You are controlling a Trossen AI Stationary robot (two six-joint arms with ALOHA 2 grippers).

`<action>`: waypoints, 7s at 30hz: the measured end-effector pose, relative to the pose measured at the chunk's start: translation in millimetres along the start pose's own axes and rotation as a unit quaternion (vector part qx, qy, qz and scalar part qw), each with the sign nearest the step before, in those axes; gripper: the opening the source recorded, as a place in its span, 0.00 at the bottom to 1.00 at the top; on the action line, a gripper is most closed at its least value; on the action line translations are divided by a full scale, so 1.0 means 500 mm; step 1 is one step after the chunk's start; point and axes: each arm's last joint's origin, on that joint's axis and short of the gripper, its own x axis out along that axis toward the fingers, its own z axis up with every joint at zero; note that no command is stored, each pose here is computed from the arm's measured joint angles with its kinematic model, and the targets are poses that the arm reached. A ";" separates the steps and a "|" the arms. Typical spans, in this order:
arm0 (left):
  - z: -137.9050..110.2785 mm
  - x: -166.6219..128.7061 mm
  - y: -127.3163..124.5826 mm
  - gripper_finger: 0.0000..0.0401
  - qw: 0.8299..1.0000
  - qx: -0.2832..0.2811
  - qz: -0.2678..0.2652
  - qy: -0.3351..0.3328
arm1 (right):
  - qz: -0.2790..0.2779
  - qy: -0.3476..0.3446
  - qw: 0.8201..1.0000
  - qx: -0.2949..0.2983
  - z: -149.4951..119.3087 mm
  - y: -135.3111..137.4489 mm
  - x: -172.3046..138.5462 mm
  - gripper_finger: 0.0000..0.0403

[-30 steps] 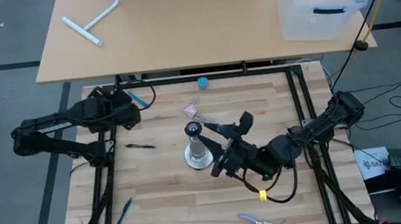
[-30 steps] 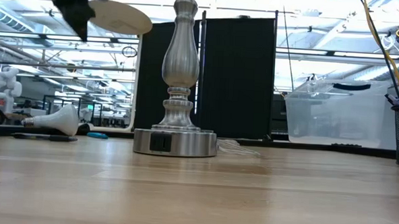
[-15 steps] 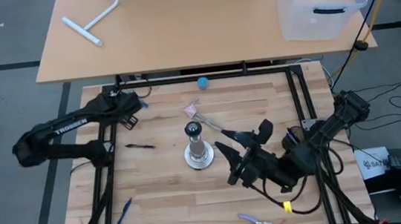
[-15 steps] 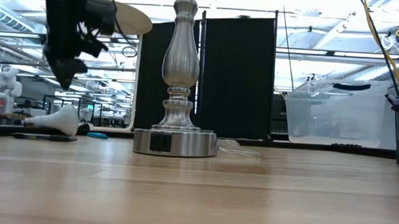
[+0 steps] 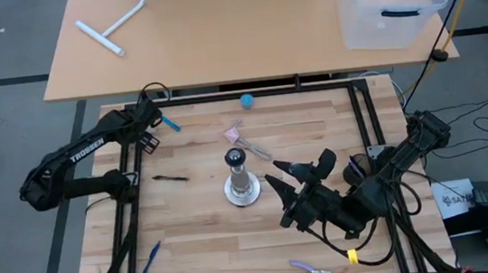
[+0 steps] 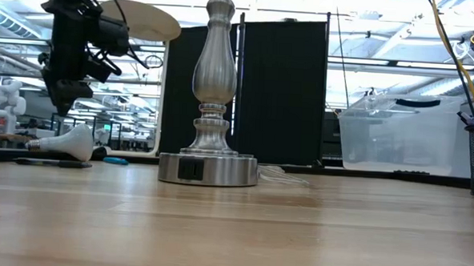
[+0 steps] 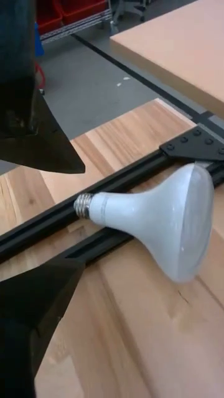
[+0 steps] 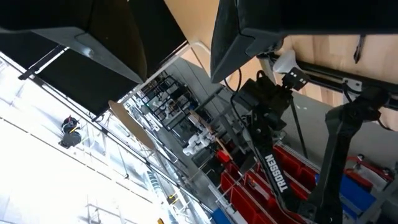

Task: Screw lightbulb
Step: Insert the lightbulb into the lamp

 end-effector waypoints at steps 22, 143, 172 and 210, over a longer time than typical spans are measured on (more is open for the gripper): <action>0.055 0.049 -0.050 0.60 0.997 -0.047 0.054 0.012 | 0.018 0.009 1.000 0.002 -0.009 0.020 0.004 0.42; 0.191 -0.088 0.074 0.60 0.988 -0.064 0.031 0.137 | 0.053 0.015 0.997 -0.058 -0.022 0.049 -0.009 0.42; 0.208 0.060 0.006 0.00 0.976 -0.138 0.112 0.128 | 0.074 0.011 0.996 -0.039 -0.027 0.059 -0.015 0.42; 0.216 0.119 -0.020 0.00 0.964 -0.182 0.158 0.109 | 0.082 0.008 0.996 -0.017 -0.023 0.064 -0.032 0.42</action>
